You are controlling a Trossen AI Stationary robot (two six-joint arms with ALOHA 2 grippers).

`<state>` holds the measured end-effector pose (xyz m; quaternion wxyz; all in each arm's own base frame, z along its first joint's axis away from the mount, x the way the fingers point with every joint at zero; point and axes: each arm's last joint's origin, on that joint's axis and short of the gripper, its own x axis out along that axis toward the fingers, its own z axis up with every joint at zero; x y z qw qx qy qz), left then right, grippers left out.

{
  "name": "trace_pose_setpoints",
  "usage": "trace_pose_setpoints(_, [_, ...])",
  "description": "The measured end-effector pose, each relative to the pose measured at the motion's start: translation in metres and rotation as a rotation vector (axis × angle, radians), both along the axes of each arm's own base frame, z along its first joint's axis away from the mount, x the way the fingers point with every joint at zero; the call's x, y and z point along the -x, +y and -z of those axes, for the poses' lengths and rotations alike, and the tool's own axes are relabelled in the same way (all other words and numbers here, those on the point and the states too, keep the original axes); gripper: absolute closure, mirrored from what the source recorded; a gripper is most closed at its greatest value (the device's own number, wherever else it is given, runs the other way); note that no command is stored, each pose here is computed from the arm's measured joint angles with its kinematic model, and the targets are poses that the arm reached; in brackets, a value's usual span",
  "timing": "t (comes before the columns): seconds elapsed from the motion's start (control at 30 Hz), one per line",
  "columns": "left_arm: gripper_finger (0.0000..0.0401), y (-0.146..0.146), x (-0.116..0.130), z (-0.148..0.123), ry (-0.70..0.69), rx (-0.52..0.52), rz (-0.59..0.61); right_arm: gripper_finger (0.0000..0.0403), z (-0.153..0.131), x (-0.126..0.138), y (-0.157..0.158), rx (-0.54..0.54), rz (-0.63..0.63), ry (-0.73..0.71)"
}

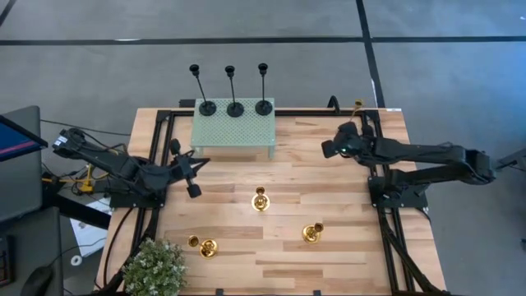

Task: Pick & Place candle stick holders
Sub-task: Put the gold candle holder on the shelf

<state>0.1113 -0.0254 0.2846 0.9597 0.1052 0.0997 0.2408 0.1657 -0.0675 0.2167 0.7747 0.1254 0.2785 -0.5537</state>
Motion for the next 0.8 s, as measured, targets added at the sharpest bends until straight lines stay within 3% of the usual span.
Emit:
trace_pose_setpoints(0.13, [0.0398, 0.001, 0.002, -0.001, -0.009, 0.002, 0.000, 0.0403, -0.005, 0.012, 0.007, -0.064, -0.049, -0.017])
trace_pose_setpoints(0.33, [0.0397, 0.001, 0.002, -0.001, -0.009, 0.001, 0.000, 0.0403, -0.001, 0.036, 0.014, -0.158, 0.019, 0.080])
trace_pose_setpoints(0.57, [0.0396, 0.002, 0.003, 0.000, 0.005, -0.010, -0.017, 0.0398, 0.000, 0.040, 0.014, -0.162, 0.035, 0.113])
trace_pose_setpoints(0.8, [0.0397, 0.002, 0.003, 0.000, 0.009, -0.014, -0.016, 0.0308, -0.002, 0.042, 0.004, -0.111, 0.121, 0.085])
